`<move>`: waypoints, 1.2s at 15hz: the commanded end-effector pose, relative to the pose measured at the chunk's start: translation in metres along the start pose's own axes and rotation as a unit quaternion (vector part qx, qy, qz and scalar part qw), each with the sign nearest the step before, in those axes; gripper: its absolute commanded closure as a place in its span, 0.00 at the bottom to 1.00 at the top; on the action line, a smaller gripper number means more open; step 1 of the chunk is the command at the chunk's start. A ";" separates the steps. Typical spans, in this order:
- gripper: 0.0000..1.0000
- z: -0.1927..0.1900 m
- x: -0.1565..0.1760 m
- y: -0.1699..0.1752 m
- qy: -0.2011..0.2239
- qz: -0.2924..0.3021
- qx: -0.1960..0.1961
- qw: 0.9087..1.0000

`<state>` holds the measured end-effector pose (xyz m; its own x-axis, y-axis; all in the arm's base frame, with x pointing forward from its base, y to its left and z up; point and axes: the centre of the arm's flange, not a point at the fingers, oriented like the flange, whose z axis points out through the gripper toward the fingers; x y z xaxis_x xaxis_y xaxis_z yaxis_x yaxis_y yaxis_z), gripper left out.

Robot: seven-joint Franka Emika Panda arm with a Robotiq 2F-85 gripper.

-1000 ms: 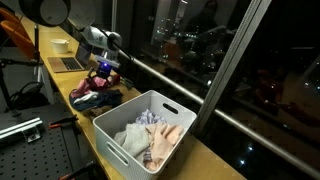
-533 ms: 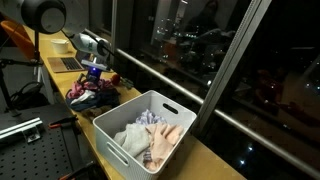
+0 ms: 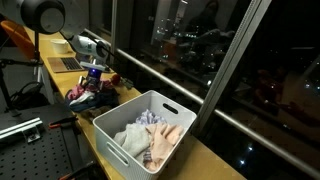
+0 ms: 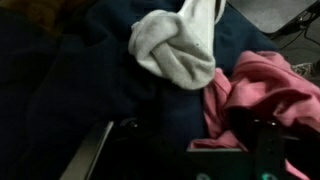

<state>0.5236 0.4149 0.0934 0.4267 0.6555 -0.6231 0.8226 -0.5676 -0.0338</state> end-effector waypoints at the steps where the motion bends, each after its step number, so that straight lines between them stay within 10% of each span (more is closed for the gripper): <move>1: 0.51 0.006 0.008 0.008 0.018 0.011 -0.009 1.000; 8: 0.99 -0.001 0.004 0.009 0.040 0.018 -0.007 0.999; 18: 0.96 -0.070 -0.069 0.047 0.064 0.081 -0.032 0.994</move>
<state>0.5599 0.4018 0.1491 0.5641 0.6379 -0.5242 0.7749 -0.6283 0.0693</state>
